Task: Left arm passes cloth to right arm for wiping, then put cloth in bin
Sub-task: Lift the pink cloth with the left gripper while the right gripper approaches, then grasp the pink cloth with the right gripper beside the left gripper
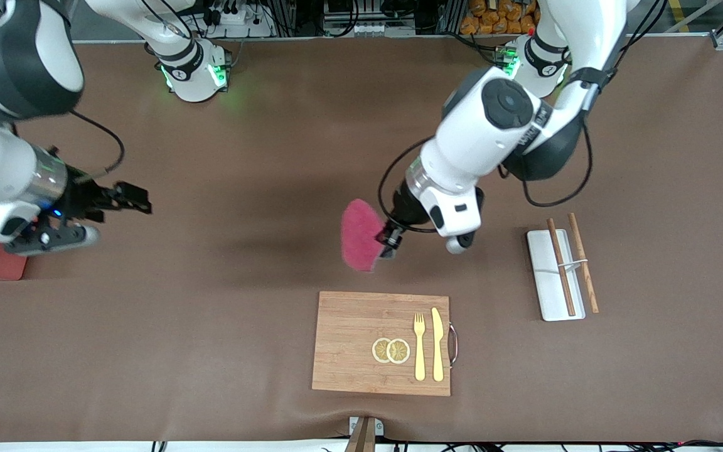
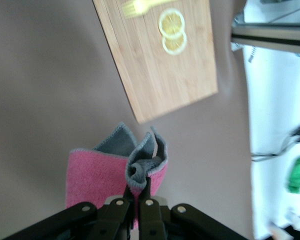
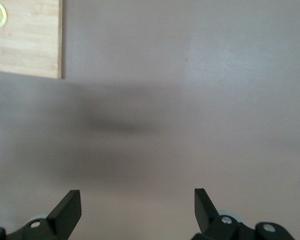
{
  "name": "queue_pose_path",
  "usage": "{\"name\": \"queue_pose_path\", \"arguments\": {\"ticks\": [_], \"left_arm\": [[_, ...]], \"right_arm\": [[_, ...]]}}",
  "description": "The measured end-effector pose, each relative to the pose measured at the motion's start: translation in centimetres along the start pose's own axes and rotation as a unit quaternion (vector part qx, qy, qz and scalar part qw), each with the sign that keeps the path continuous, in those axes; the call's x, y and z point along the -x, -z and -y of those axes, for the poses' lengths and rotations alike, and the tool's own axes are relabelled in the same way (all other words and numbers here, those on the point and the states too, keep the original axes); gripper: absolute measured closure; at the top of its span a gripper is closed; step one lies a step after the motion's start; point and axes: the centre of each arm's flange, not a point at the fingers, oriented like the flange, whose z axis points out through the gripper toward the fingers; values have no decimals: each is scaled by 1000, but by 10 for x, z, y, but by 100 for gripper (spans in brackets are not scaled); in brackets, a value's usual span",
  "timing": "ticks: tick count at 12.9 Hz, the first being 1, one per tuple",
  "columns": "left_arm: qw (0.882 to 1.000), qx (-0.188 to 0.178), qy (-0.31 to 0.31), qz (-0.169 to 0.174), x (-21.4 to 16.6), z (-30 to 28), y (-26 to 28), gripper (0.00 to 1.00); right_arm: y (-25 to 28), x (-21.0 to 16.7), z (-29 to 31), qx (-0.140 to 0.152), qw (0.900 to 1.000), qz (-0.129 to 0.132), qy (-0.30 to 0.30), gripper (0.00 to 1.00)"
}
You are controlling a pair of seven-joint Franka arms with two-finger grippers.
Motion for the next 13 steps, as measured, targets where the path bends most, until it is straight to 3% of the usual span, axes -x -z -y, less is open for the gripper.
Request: {"name": "queue_pose_path", "arguments": {"ticks": [3,4,6,8,12,13], "left_arm": [[996,35,72,29,40,6,-11,96],[993,50,101,40,46,7,-18,96],[984,71,151,59,48,4,-30,96],[977,69,188,76,46,4,-41,96],[960,49,249,120,41,-1,-39,96],[957,47,257,126,39,-2,-39,96]], "right_arm": [[-41,-17,12,-36,999,26,-13,0],[-48,-19,27,-77,996,33,-25,0],[-52,-22,42,-161,980,54,-101,0],[-58,-29,41,-221,953,81,-191,0],[-90,-60,30,-350,871,125,-322,0],[-99,-65,32,-363,860,132,-333,0]]}}
